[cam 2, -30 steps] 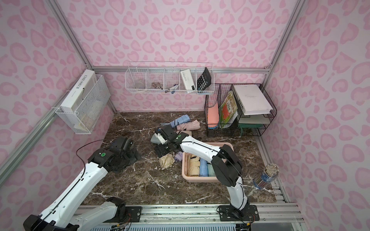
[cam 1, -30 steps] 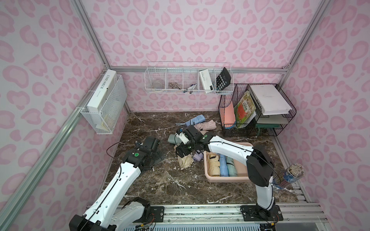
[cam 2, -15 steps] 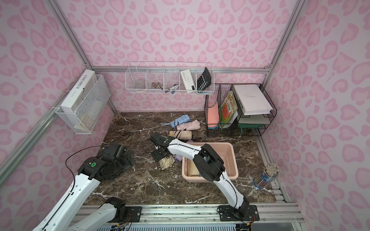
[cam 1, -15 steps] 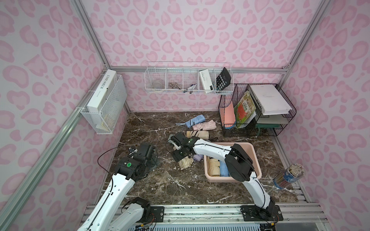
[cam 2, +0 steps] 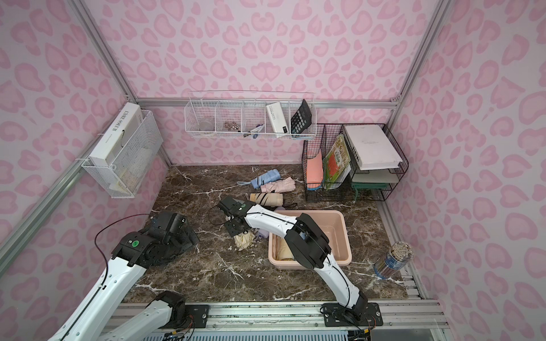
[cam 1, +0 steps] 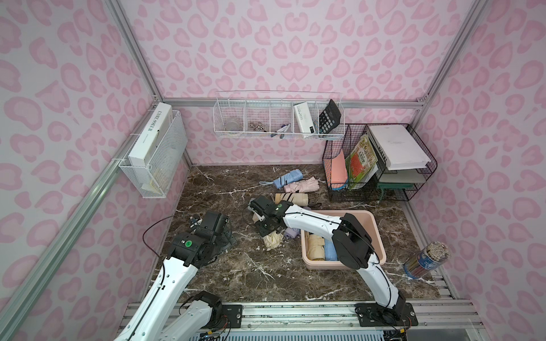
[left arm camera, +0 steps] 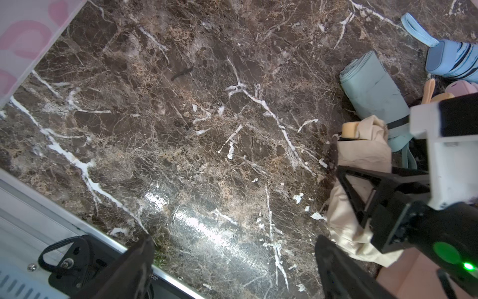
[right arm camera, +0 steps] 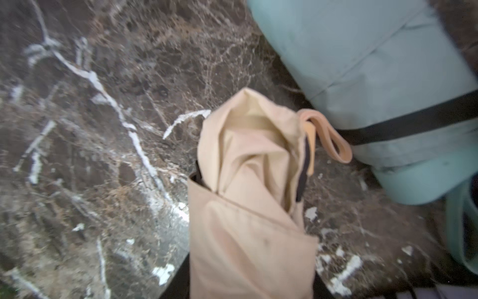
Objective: Put the umbrella into the storage box
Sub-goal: Pick up the umbrella from the center of the board, then place the umbrella in the storage box.
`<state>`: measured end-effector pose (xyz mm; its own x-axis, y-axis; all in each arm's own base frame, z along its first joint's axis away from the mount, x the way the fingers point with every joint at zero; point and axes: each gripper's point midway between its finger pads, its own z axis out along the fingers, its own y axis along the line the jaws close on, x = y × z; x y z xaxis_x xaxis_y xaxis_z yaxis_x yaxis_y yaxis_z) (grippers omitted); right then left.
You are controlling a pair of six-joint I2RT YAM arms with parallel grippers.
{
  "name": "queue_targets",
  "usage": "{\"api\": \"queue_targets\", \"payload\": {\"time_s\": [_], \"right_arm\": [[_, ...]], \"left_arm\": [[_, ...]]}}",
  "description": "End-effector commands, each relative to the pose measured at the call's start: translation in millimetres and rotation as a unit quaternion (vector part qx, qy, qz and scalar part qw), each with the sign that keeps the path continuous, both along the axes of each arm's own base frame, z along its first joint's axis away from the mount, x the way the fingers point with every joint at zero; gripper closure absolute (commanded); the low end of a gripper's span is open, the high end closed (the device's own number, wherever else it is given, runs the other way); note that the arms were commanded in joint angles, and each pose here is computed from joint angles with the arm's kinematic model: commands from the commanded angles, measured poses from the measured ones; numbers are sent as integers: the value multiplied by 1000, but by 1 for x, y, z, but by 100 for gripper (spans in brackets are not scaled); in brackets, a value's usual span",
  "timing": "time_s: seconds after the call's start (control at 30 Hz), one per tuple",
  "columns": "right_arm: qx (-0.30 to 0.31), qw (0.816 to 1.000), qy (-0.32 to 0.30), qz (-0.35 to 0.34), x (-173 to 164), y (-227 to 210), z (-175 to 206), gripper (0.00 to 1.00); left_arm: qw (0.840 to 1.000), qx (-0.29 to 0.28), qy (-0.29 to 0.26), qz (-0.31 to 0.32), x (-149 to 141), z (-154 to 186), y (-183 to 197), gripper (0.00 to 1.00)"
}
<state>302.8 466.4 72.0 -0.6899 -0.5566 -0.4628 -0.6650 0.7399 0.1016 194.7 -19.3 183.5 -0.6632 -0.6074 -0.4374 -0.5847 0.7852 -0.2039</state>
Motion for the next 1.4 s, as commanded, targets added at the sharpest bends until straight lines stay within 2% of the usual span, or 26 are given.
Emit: {"api": "queue_targets", "payload": {"time_s": [0.0,0.23,0.33,0.53,0.77,0.93,1.07,1.27,1.37], "right_arm": [[35,999,-5,-10,-3,2,35,65],[47,998,-20,-31,-20,-37,101,66],[32,997,-30,-63,-29,-76,121,66],[-23,986,-49,-157,-42,-170,139,66],[-70,961,-58,-261,-48,-280,126,66],[-81,947,-53,-305,-43,-333,103,66],[-77,938,-43,-335,-36,-353,86,67],[-131,926,-11,-353,-34,-377,45,66],[-131,923,9,-362,-36,-383,29,65]], "left_arm": [[1000,1,-15,-15,6,7,-3,4],[996,-24,-65,-60,32,18,-22,6],[993,-46,-73,-83,45,16,-37,6],[990,-82,-54,-98,62,7,-58,7],[988,-92,-47,-116,87,-2,-73,6],[987,-95,-39,-120,96,-6,-79,6],[987,-103,-27,-120,100,-12,-84,6],[988,-111,-12,-109,102,-22,-86,6],[988,-112,-11,-106,105,-25,-87,6]]}}
